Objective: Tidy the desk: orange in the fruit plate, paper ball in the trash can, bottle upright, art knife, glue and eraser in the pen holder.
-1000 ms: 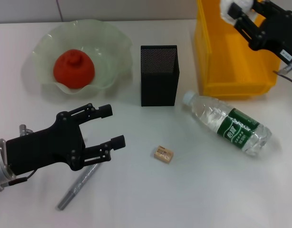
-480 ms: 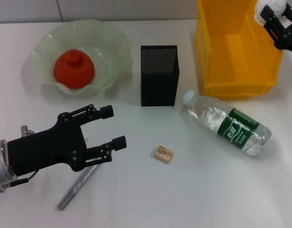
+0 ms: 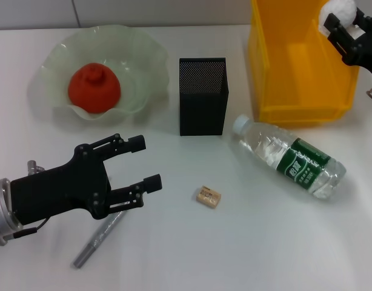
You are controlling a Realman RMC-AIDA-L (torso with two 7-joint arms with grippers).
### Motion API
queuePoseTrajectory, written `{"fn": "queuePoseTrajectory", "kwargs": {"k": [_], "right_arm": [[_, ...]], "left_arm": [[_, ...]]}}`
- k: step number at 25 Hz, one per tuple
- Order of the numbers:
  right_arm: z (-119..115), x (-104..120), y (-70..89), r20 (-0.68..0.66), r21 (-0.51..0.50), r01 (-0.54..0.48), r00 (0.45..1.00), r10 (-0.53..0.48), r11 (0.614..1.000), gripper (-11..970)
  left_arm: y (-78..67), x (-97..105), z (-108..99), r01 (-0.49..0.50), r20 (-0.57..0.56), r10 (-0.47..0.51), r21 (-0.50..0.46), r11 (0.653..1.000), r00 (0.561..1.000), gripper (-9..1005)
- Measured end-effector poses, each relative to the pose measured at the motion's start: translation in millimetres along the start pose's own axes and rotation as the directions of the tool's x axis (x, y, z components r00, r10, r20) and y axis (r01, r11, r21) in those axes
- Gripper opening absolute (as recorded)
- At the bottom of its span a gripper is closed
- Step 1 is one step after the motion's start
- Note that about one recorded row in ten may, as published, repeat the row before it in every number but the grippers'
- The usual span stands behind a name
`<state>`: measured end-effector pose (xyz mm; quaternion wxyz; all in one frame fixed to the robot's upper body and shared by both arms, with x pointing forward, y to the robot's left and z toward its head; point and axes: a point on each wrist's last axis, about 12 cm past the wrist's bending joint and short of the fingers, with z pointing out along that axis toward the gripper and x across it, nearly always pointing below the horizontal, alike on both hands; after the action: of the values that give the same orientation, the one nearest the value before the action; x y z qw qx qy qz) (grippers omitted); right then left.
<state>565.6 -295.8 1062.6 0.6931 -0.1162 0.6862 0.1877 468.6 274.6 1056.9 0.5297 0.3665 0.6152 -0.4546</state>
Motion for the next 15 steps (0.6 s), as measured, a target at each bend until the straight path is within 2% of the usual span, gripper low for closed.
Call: {"fn": "queuePoseTrajectory", "kwargs": {"k": [15], "right_arm": [[0.6,0.5,4.3,0.002,-0.022,-0.006,1.0,0.006,1.0,587]], "left_arm": [[-1.5,1.8,-0.3,0.011,0.003,-0.011,-0.001,1.0,1.0,782]]}}
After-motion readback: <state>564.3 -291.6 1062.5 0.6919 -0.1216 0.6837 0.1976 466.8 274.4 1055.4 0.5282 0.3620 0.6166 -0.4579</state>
